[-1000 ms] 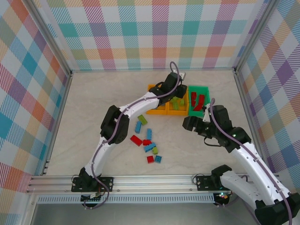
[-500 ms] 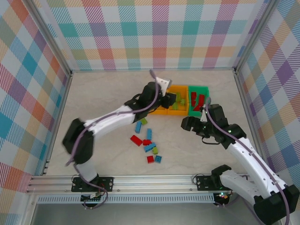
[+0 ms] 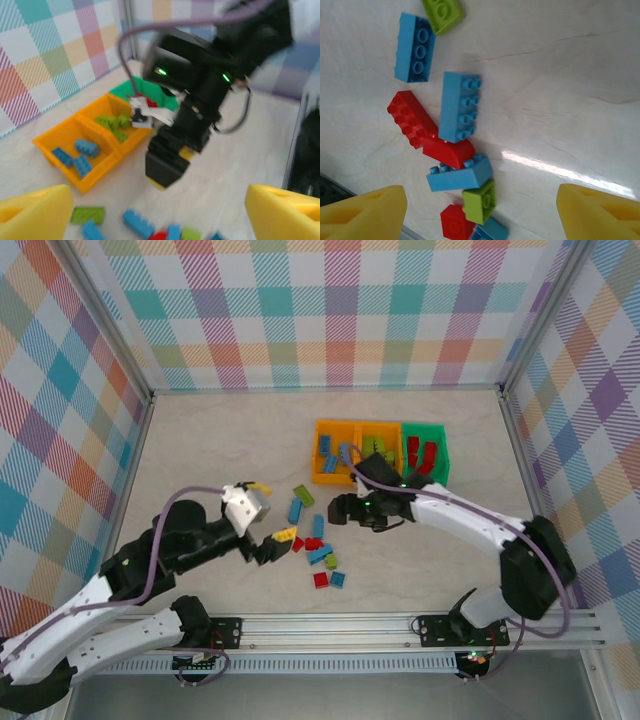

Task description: Sort the legos into containers by color

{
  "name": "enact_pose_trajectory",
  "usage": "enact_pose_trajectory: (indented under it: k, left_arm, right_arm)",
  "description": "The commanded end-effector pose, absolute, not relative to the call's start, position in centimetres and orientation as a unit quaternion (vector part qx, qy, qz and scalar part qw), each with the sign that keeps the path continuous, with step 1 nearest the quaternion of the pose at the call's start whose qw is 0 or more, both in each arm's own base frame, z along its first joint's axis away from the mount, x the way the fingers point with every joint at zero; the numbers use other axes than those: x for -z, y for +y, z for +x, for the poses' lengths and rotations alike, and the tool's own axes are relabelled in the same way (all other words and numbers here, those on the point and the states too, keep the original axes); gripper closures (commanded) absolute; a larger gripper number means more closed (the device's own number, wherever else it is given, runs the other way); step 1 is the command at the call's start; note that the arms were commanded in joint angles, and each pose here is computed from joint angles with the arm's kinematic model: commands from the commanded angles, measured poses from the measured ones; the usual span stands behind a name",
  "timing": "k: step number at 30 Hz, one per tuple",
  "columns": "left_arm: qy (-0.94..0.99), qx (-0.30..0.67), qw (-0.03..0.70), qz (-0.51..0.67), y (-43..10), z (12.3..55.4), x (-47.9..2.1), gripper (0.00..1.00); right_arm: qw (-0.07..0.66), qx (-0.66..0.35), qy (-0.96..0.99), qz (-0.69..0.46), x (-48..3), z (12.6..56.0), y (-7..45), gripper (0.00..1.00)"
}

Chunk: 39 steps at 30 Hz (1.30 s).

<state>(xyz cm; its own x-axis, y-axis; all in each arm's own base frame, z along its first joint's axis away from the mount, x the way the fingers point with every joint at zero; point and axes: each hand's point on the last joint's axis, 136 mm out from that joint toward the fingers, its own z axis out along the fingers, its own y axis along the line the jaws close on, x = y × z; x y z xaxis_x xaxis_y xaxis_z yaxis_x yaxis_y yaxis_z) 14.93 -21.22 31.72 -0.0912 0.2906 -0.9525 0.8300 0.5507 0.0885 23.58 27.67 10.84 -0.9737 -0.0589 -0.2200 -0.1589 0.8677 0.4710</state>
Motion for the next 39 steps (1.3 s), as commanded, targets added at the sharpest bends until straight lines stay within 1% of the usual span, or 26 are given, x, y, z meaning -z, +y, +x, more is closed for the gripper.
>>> enact_pose_trajectory:
  k: [1, 4, 9, 12, 17, 27, 29, 31, 36, 39]
  left_arm:
    - [0.719, 0.192, 0.455, 0.489, -18.8, 12.5, -25.7, 0.01]
    - [0.719, 0.153, 0.443, 0.513, -18.1, 12.7, -24.0, 0.00]
    - [0.715, 0.137, 0.447, 0.519, -19.2, 13.9, -21.8, 0.00]
    - [0.724, 0.124, 0.429, 0.526, -19.0, 14.0, -20.3, 0.00]
    - [0.726, 0.128, 0.433, 0.519, -18.7, 13.9, -19.8, 0.00]
    - [0.722, 0.124, 0.450, 0.510, -18.2, 14.1, -20.0, 0.00]
    - [0.722, 0.127, 0.449, 0.511, -18.2, 14.0, -20.0, 0.00]
    - [0.721, 0.130, 0.449, 0.512, -18.3, 13.9, -19.9, 0.00]
    - [0.716, 0.135, 0.449, 0.517, -18.4, 13.7, -19.9, 0.00]
    - [0.715, 0.135, 0.455, 0.513, -18.3, 13.9, -20.0, 0.00]
  right_arm:
    - [0.089, -0.236, 0.965, -0.069, -9.7, 24.1, 29.9, 0.22]
    - [0.077, -0.213, 0.971, -0.082, -8.4, 24.4, 31.2, 0.25]
    - [0.062, -0.166, 0.980, -0.094, -5.8, 24.8, 31.9, 0.43]
    - [0.059, -0.151, 0.982, -0.099, -4.6, 25.4, 32.4, 0.53]
    - [0.053, -0.151, 0.982, -0.098, -3.1, 26.0, 33.3, 0.61]
    - [0.056, -0.130, 0.985, -0.097, -2.0, 26.9, 33.5, 0.68]
    - [0.067, -0.131, 0.984, -0.098, -2.8, 27.3, 33.5, 0.73]
    - [0.089, -0.144, 0.980, -0.105, -4.9, 27.8, 33.8, 0.75]
    - [0.198, -0.145, 0.964, -0.106, -11.8, 30.9, 32.4, 0.77]
    - [0.265, -0.122, 0.952, -0.090, -14.7, 34.4, 30.3, 0.76]
